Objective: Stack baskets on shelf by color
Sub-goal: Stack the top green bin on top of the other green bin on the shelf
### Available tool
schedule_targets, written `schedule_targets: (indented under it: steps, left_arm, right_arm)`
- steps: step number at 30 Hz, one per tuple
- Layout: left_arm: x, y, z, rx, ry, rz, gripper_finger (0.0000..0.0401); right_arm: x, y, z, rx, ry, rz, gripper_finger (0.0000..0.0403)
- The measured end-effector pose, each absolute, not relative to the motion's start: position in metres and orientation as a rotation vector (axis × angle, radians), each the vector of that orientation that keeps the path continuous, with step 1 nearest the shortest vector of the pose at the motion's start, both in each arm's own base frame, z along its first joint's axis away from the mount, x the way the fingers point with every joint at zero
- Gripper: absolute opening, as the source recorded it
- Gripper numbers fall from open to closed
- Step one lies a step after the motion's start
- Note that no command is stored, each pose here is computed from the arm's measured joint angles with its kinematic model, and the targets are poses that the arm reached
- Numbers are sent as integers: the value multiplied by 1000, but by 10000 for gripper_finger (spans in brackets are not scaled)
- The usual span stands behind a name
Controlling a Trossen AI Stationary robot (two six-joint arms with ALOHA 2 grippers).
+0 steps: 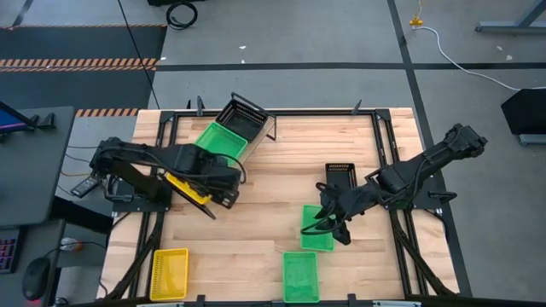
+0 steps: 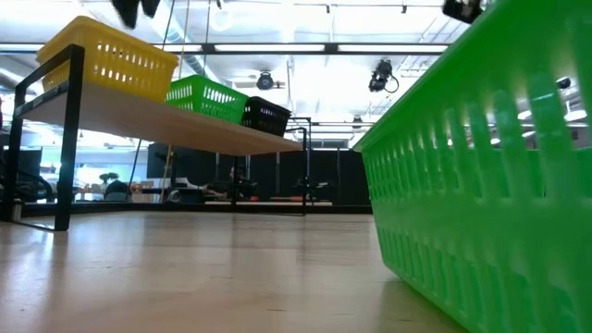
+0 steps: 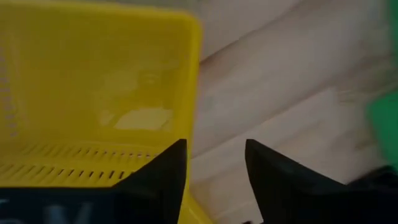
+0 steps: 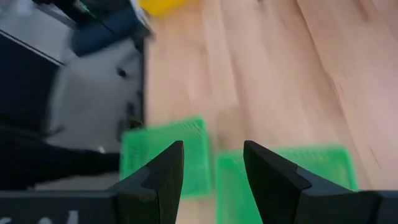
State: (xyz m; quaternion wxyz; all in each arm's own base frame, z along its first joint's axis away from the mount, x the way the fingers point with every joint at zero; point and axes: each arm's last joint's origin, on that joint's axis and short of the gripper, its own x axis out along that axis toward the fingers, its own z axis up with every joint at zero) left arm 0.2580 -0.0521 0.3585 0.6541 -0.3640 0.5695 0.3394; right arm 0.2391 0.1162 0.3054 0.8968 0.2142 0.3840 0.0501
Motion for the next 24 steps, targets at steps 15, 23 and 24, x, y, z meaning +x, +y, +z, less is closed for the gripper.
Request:
schedule_targets:
  steps: [15,23,24]
  left_arm:
    - [266,-74,433,-670,790,509,172]
    - [284,-110,439,-507,588,376,172]
    - [286,-114,437,-495,585,370,172]
  right_arm:
    - [222,162,265,308,1042,53,189]
    - [236,189,233,289,1056,7,252]
    - [238,192,228,282,1064,6,260]
